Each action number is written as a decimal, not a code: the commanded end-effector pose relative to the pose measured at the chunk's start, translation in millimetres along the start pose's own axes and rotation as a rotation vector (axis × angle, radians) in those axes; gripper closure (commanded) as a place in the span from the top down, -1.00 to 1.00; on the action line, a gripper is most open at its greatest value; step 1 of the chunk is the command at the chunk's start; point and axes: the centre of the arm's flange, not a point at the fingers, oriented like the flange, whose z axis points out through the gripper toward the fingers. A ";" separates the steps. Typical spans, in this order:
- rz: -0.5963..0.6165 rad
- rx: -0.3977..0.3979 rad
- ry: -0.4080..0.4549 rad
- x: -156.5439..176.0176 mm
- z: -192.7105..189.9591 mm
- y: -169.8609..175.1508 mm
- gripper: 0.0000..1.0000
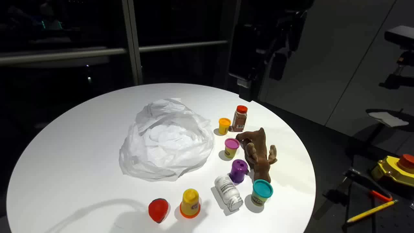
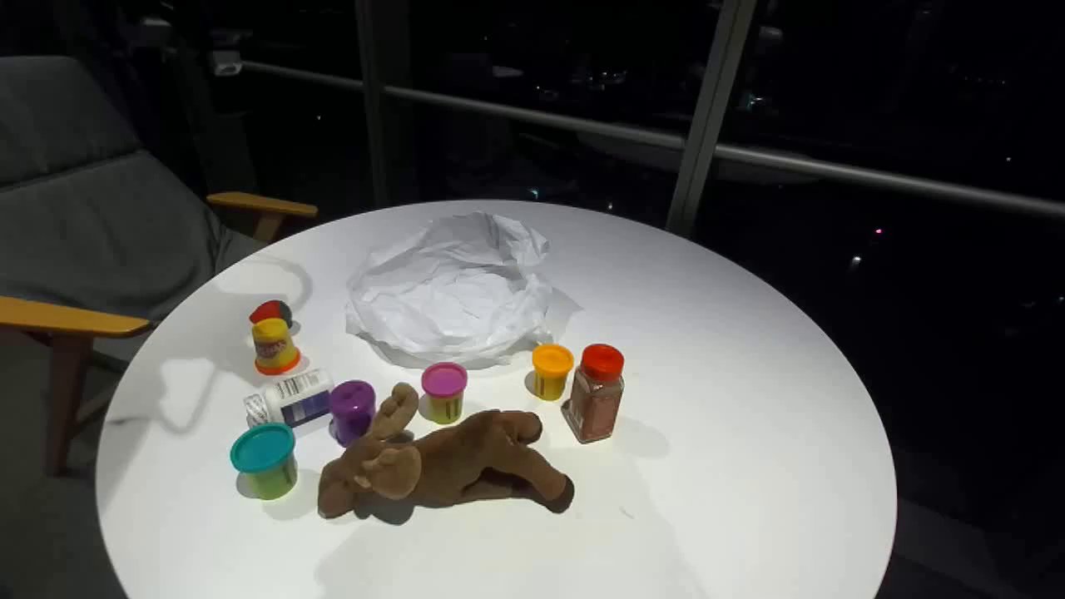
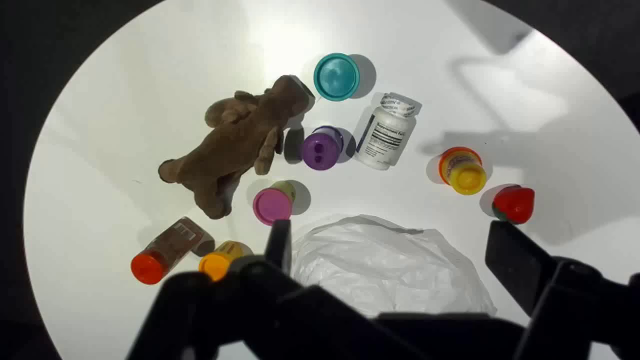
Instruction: Put all the objects in the plastic bag
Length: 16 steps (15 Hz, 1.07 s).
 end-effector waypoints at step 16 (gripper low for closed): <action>0.011 0.011 -0.017 13.4 6.6 -0.1 1.00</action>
